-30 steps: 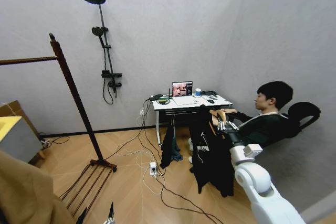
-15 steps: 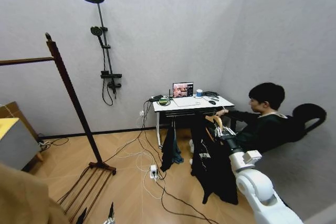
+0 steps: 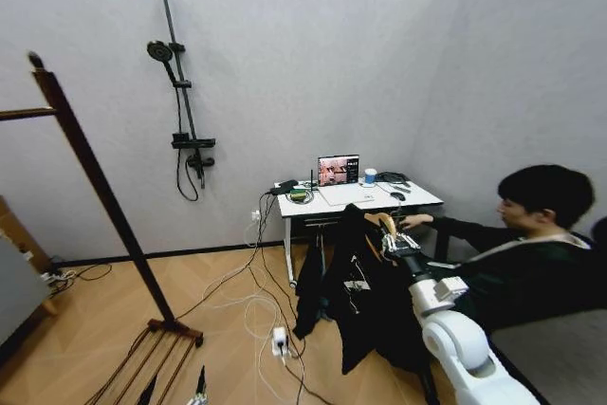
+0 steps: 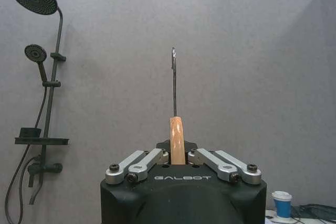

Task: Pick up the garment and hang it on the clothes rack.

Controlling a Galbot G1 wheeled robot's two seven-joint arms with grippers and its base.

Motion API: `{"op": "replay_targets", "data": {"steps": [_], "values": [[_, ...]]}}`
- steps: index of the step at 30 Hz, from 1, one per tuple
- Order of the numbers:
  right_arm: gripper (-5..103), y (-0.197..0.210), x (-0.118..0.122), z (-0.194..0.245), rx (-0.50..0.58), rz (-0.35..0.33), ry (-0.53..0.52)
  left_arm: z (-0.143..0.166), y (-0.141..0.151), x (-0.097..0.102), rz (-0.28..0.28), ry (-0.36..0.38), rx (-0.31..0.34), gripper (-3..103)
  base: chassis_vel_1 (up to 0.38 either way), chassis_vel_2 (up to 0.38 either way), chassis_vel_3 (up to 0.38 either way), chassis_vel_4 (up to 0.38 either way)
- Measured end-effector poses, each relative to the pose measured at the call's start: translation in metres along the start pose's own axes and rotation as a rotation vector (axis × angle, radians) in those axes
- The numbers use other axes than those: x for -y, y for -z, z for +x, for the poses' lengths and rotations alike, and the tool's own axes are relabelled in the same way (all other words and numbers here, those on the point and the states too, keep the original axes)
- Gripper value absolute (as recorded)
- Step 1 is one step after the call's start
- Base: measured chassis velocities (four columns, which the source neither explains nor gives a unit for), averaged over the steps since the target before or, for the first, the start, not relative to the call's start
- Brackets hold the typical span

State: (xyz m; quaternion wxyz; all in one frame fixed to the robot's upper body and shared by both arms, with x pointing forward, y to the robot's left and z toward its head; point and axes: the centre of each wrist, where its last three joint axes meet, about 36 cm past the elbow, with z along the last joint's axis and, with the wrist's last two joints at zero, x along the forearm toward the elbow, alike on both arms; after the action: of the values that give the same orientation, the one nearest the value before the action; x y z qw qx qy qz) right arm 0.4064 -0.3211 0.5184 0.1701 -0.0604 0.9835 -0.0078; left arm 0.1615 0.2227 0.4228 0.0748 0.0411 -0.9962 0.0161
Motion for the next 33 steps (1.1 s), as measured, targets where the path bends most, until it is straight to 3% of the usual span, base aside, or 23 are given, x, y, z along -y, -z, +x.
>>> {"op": "replay_targets", "data": {"steps": [7, 17, 23, 33], "values": [[10, 0.003, -0.001, -0.023, -0.021, -0.002, 0.064, 0.000, 0.000, 0.000, 0.000, 0.000, 0.000, 100, -0.041, 0.115, 0.059, 0.006], [10, 0.014, -0.042, -0.054, -0.026, -0.098, 0.151, 0.000, 0.000, 0.000, 0.000, 0.000, 0.000, 100, 0.111, 0.016, 0.033, 0.099], [10, 0.030, -0.056, -0.073, -0.044, -0.114, 0.227, 0.000, 0.000, 0.000, 0.000, 0.000, 0.000, 100, 0.081, 0.115, 0.128, 0.074], [10, 0.058, -0.109, -0.134, -0.011, -0.197, 0.364, 0.000, 0.000, 0.000, 0.000, 0.001, 0.000, 100, 0.132, 0.114, 0.130, 0.120]]}}
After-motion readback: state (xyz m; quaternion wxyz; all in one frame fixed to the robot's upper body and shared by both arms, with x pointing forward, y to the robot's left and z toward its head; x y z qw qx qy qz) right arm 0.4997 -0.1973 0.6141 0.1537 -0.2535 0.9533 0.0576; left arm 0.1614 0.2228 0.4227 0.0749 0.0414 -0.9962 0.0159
